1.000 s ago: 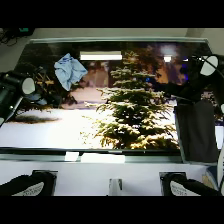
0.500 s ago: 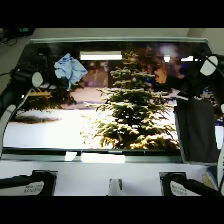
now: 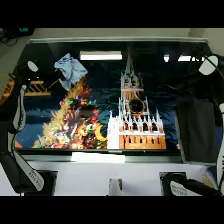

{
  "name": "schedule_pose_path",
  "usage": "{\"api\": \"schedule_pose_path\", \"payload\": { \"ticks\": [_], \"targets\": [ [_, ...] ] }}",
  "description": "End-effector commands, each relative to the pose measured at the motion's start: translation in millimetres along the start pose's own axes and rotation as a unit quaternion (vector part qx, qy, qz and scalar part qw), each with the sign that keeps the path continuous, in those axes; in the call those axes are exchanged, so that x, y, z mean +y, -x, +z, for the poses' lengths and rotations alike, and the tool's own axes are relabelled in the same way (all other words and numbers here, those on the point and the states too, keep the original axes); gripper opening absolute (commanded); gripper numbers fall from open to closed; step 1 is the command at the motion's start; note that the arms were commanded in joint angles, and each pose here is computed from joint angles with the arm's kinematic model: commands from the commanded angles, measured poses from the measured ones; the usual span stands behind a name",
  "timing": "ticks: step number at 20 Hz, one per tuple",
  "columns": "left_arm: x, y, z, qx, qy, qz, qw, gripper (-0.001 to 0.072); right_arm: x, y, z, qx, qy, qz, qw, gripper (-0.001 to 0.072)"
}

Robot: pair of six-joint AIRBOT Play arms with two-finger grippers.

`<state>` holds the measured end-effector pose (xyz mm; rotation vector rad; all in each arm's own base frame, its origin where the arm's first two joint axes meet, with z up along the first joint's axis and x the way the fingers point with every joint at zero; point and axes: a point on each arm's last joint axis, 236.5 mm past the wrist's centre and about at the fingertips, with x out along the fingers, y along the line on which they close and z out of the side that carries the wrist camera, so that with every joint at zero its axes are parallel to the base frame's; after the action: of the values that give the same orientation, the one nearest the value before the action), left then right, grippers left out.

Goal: Fold the shirts.

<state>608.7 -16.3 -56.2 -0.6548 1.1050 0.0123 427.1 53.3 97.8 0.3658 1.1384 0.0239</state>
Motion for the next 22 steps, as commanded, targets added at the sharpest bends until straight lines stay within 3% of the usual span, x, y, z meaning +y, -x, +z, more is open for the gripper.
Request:
{"api": "schedule_pose_path", "payload": {
  "ticks": [1, 6, 7, 8, 9, 10, 12, 15, 18, 22],
  "targets": [
    [-10.9, -18.6, 23.4, -0.039, 0.040, -0.083, 0.995, 0.0720, 7.4, -3.7, 0.1, 0.001, -0.006, 0.016, 1.000, 0.0654],
    [-11.9, -32.5, 28.7, -0.058, 0.050, -0.086, 0.993, 0.0720, 9.7, -4.6, -1.5, 0.006, -0.008, 0.021, 1.000, 0.0654],
    [-12.6, -34.0, 28.4, -0.057, 0.059, -0.089, 0.993, 0.0671, 11.0, -4.5, -2.9, 0.009, -0.009, 0.024, 1.000, 0.0654],
    [-12.0, -34.6, 27.4, -0.055, 0.059, -0.089, 0.993, 0.0435, 12.3, -4.4, -4.7, 0.012, -0.010, 0.027, 1.000, 0.0654],
    [-11.2, -34.9, 25.2, -0.050, 0.059, -0.088, 0.993, 0.0076, 13.0, -4.3, -6.6, 0.016, -0.011, 0.028, 0.999, 0.0653],
    [-10.8, -34.6, 20.2, -0.038, 0.061, -0.089, 0.993, 0.0036, 15.5, -4.0, -11.0, 0.026, -0.013, 0.033, 0.999, 0.0653],
    [-17.2, -25.1, 10.1, -0.008, 0.052, -0.099, 0.994, 0.0035, 17.4, -3.4, -17.9, 0.040, -0.011, 0.037, 0.998, 0.0654],
    [-74.5, 39.7, 7.8, -0.029, -0.124, -0.127, 0.984, 0.0035, 17.3, -3.5, -16.5, 0.036, 0.035, 0.039, 0.998, 0.0654],
    [-183.0, 168.7, 3.8, -0.129, -0.243, -0.180, 0.944, 0.0034, 20.9, -3.2, -0.2, -0.002, 0.113, 0.045, 0.993, 0.0654],
    [-299.2, 380.6, -67.6, -0.277, -0.355, -0.253, 0.856, 0.0034, 26.2, 23.2, -5.7, -0.005, 0.133, 0.048, 0.990, 0.0653]
  ]
}}
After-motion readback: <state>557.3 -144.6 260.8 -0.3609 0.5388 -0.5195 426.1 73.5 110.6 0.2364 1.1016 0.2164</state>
